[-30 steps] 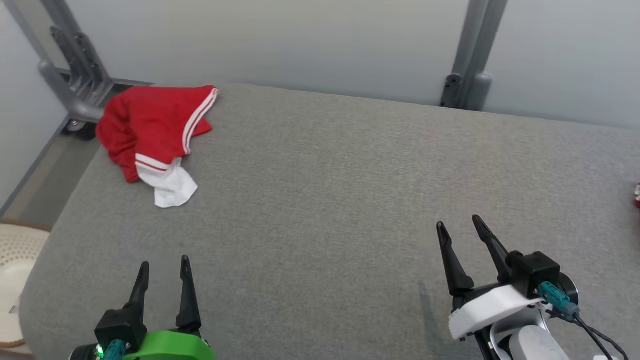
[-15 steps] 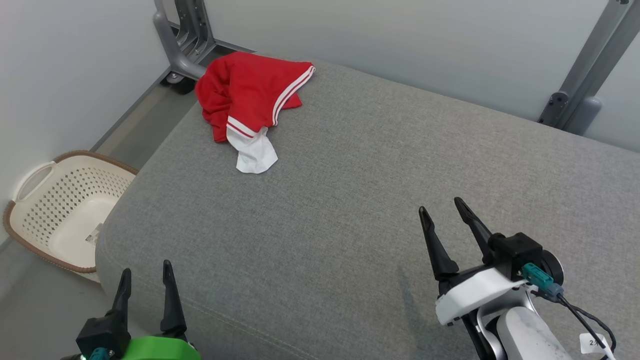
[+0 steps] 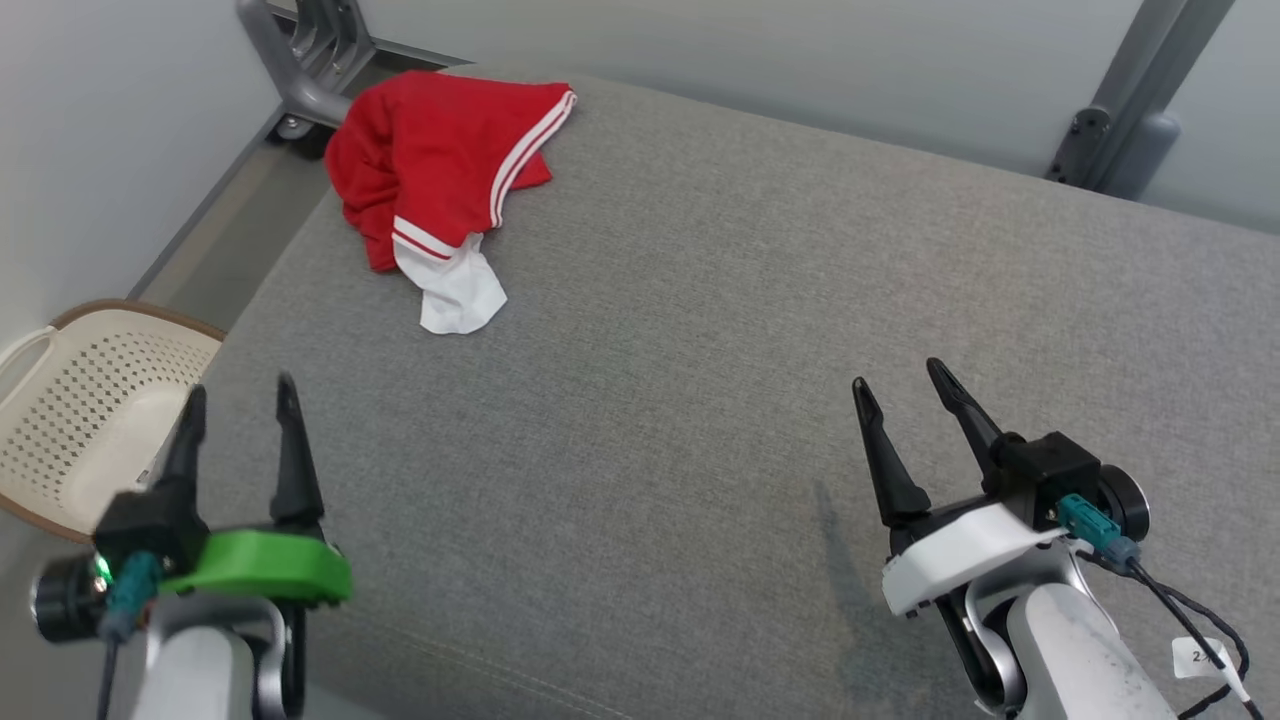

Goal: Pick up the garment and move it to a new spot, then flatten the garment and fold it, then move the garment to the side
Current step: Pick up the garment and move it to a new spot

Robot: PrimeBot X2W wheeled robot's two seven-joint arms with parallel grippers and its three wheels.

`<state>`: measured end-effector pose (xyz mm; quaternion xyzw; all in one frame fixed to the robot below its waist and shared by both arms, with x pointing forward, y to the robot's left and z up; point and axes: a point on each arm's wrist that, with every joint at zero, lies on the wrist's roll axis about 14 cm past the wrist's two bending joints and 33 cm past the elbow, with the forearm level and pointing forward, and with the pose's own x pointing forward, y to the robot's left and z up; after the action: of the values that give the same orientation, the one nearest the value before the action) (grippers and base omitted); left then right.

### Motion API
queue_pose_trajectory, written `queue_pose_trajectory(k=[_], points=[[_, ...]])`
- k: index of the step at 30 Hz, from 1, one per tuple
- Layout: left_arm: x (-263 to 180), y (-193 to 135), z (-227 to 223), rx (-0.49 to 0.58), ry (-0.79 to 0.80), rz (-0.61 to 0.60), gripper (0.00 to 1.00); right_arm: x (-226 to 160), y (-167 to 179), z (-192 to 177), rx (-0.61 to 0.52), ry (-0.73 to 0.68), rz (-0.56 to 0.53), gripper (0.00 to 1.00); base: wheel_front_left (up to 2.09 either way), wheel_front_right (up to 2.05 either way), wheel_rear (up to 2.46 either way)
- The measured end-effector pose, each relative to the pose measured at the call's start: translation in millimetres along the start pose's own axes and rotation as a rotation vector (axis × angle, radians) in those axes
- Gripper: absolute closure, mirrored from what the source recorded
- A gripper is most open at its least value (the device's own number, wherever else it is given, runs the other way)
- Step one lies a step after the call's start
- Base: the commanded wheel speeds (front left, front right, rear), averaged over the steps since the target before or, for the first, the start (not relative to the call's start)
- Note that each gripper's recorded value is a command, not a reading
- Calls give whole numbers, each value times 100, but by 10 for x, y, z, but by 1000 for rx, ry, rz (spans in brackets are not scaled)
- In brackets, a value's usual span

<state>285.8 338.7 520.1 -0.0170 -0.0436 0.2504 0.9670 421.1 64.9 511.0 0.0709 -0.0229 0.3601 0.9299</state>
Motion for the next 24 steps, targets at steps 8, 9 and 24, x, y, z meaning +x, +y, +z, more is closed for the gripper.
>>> queue_pose_trajectory(k=[8,9,24], points=[[938,-382,531,139,-67,-162,0,4,-377,9,-25,-6,-74,0,0,0,0],[1039,-411,521,160,-49,-177,0,0,-420,1,-25,-5,-83,0,0,0,0],[1763,-759,-869,221,423,-200,0,-366,-1216,-422,-43,109,-270,0,0,0,0]])
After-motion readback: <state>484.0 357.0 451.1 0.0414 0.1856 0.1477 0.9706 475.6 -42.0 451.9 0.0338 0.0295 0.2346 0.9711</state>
